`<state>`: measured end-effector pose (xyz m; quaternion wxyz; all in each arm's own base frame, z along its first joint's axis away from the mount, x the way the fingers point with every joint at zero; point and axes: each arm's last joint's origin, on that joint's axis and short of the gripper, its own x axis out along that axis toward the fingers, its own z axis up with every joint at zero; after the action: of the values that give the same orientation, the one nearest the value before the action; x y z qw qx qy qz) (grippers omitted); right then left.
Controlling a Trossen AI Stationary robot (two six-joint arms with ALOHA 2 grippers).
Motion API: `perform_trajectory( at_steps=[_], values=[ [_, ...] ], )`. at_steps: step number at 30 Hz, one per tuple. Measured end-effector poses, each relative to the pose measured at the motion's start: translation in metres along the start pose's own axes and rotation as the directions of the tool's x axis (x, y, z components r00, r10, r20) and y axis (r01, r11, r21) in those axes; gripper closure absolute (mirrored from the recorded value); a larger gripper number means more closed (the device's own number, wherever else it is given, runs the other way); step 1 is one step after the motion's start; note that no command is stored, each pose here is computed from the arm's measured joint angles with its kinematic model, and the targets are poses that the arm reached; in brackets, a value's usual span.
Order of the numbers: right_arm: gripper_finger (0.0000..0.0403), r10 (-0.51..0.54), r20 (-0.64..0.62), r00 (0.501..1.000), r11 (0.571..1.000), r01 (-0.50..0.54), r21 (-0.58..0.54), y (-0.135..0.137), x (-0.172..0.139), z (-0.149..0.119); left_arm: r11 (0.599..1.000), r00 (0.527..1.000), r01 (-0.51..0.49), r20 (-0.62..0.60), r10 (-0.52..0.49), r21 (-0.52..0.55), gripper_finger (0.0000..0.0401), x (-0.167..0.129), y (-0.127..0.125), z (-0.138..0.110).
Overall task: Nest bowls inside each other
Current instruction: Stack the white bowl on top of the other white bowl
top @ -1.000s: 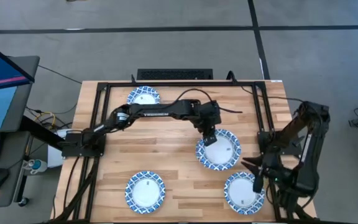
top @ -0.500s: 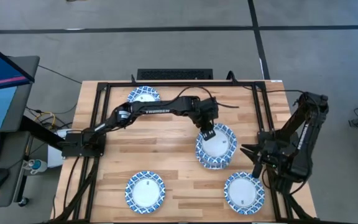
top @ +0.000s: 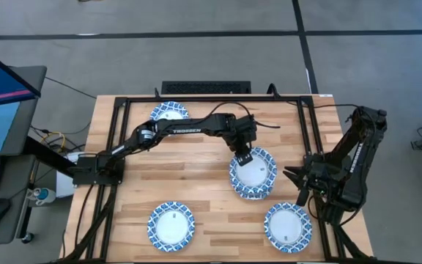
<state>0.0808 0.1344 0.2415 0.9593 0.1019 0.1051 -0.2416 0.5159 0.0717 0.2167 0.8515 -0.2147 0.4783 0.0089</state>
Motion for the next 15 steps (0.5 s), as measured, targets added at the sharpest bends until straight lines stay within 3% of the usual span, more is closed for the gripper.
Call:
perform_trajectory(
  at_steps=[15],
  values=[
    [0.0300, -0.044, 0.006, 0.999, 0.999, 0.044, 0.009, -0.0003, 0.0069, 0.0018, 1.000, 1.000, 0.008, -0.023, -0.008, -0.022, 0.0401, 0.0050, -0.0021, -0.0050]
  ],
)
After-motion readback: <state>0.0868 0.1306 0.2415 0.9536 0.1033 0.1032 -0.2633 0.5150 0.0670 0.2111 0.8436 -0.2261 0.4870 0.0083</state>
